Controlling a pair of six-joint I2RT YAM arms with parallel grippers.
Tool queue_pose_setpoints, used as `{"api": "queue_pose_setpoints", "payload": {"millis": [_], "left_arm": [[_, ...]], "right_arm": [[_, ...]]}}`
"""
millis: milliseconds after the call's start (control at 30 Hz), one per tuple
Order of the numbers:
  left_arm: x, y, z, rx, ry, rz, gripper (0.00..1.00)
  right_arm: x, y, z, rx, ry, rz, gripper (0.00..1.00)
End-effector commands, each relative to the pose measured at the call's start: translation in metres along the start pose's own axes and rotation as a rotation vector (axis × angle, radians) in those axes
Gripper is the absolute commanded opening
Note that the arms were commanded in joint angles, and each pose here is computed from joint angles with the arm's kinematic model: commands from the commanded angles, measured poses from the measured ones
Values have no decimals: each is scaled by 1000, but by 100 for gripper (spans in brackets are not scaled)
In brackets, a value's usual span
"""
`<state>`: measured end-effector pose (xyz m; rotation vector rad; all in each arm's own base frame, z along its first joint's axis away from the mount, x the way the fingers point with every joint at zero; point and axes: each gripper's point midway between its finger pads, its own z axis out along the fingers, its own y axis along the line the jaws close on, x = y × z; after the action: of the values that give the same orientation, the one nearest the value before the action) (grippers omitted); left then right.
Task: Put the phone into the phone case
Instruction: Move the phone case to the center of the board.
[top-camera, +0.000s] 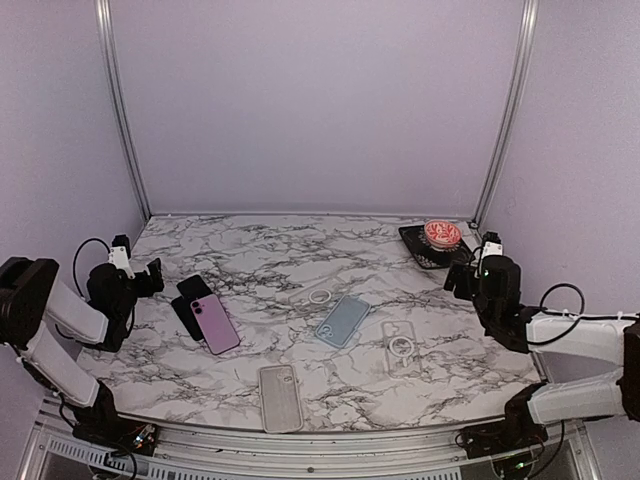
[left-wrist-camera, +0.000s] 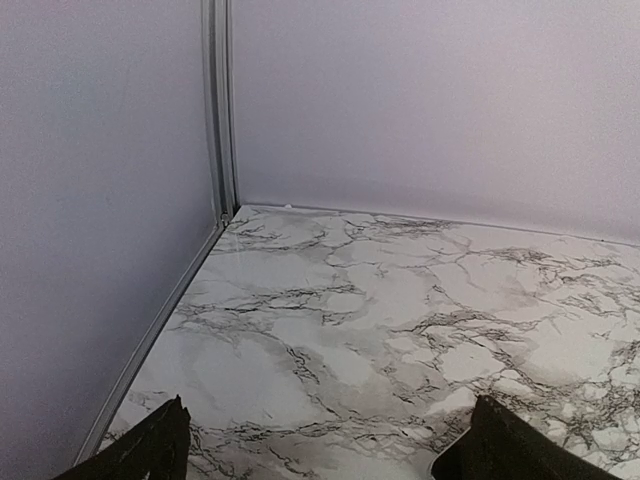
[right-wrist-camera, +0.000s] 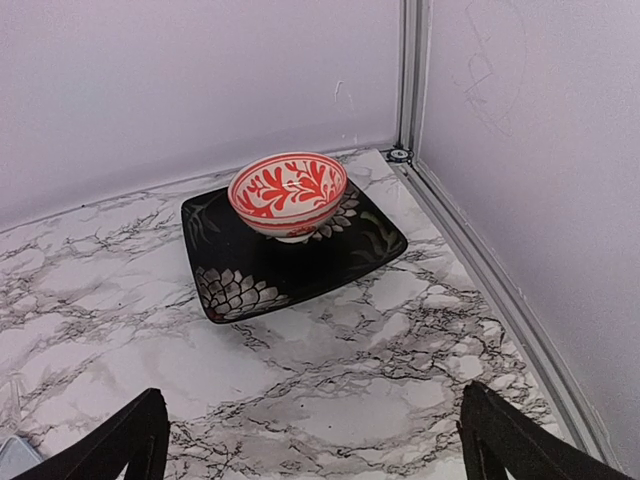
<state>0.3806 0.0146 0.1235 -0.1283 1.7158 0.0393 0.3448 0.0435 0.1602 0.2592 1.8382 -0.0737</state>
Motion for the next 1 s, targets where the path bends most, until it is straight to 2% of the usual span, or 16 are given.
{"api": "queue_pose_setpoints", "payload": {"millis": [0, 267, 367, 500, 633, 700, 800, 900, 967], "left_arm": [[-4, 0, 2, 6, -9, 1, 99], [-3, -23, -3, 142, -13, 35, 99], [-10, -10, -2, 101, -26, 27, 99], [-43, 33, -14, -148, -62, -67, 99], [-102, 20, -27, -83, -223, -181, 99], [-128, -25, -34, 82, -255, -163, 99], [-166, -93, -50, 241, -257, -41, 99], [-184, -142, -62, 348, -172, 30, 99], [-177, -161, -70, 382, -72, 52, 99]], "right_arm": [[-14, -2, -4, -5, -59, 13, 99], [-17, 6, -14, -87, -91, 0, 99], [-25, 21, -20, -184, -109, -34, 99], [-36, 57, -30, -368, -83, -111, 99], [-44, 93, -38, -547, -41, -166, 93], [-54, 113, -45, -649, -19, -171, 90], [-59, 135, -52, -744, 24, -194, 88], [-45, 165, -65, -850, 112, -252, 84], [-23, 186, -64, -833, 203, -271, 79]]}}
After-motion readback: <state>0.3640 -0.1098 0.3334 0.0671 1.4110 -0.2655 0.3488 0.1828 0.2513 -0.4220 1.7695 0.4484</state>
